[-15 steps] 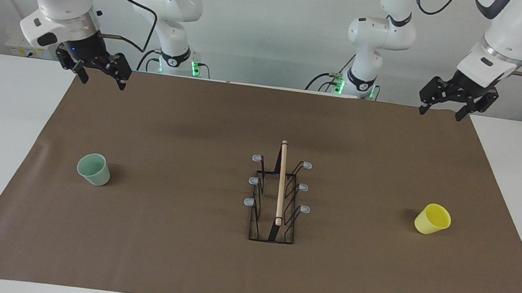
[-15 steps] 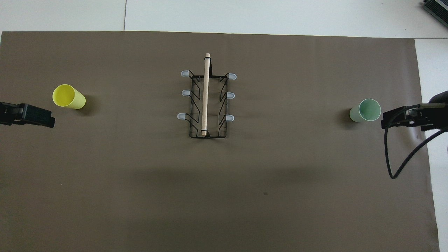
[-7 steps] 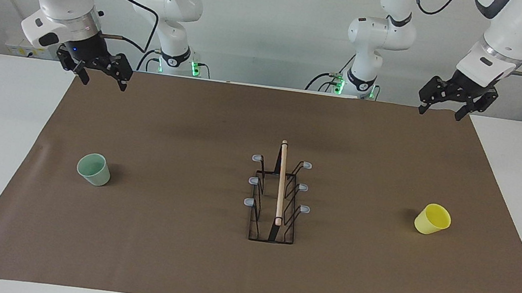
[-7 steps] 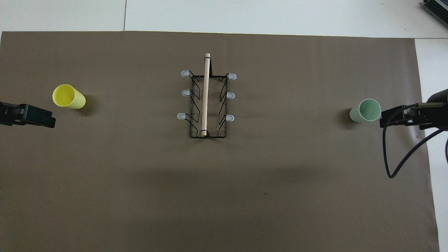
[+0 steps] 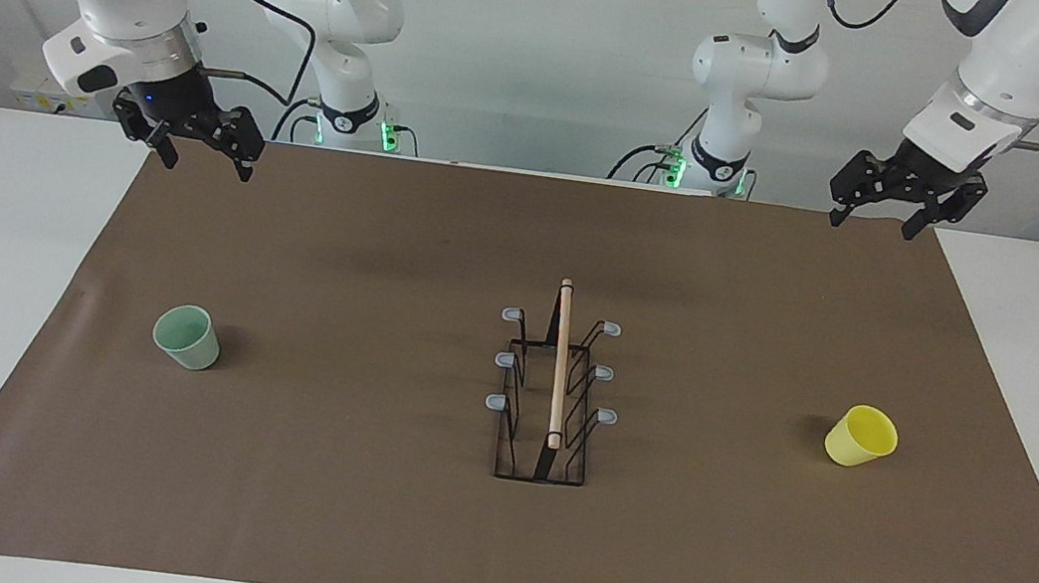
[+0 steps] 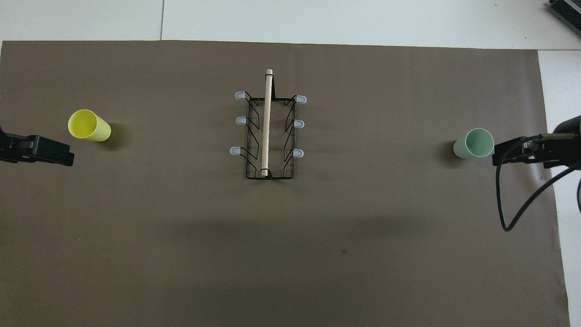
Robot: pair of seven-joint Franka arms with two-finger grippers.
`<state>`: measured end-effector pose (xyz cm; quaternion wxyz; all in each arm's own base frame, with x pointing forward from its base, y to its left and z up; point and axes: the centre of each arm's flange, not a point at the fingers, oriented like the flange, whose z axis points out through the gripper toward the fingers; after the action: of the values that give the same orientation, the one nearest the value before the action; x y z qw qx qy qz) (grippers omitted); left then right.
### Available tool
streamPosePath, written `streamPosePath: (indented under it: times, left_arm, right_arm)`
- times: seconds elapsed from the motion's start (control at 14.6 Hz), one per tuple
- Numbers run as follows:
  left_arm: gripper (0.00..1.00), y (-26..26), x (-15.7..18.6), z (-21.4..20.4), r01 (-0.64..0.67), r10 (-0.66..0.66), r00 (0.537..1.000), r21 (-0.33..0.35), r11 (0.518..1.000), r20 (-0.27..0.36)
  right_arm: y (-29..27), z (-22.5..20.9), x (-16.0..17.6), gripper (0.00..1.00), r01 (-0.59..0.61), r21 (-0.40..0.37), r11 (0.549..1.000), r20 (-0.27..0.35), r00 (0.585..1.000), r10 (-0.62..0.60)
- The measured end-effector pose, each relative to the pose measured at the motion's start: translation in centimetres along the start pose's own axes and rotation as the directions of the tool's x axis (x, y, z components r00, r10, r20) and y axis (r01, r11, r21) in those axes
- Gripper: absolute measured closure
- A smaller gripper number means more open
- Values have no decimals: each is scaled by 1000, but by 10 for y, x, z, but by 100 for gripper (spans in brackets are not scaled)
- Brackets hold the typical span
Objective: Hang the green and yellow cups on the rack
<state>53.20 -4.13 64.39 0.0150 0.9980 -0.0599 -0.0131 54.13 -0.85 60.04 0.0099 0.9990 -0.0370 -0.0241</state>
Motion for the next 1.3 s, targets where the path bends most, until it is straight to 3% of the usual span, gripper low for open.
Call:
streamPosePath:
  times: [0.41, 0.89, 1.1, 1.3]
  left_arm:
    - [0, -15, 10, 10, 30, -30, 1000, -9, 1000, 2]
    - [0, -96, 83, 74, 180, -180, 983, -8, 984, 34]
    - [0, -133, 110, 110, 251, -251, 968, -13, 968, 2]
    - [0, -176, 127, 137, 355, -356, 935, -64, 933, -1]
  right_arm:
    - [-2, 11, 0, 0, 5, 1, 1000, -4, 1000, -5]
    - [-22, 5, -4, 0, 74, 10, 997, -27, 997, -74]
    - [-14, 29, 9, 0, 212, -62, 975, 20, 977, -211]
    - [-21, 92, 47, 0, 363, -176, 915, 113, 931, -347]
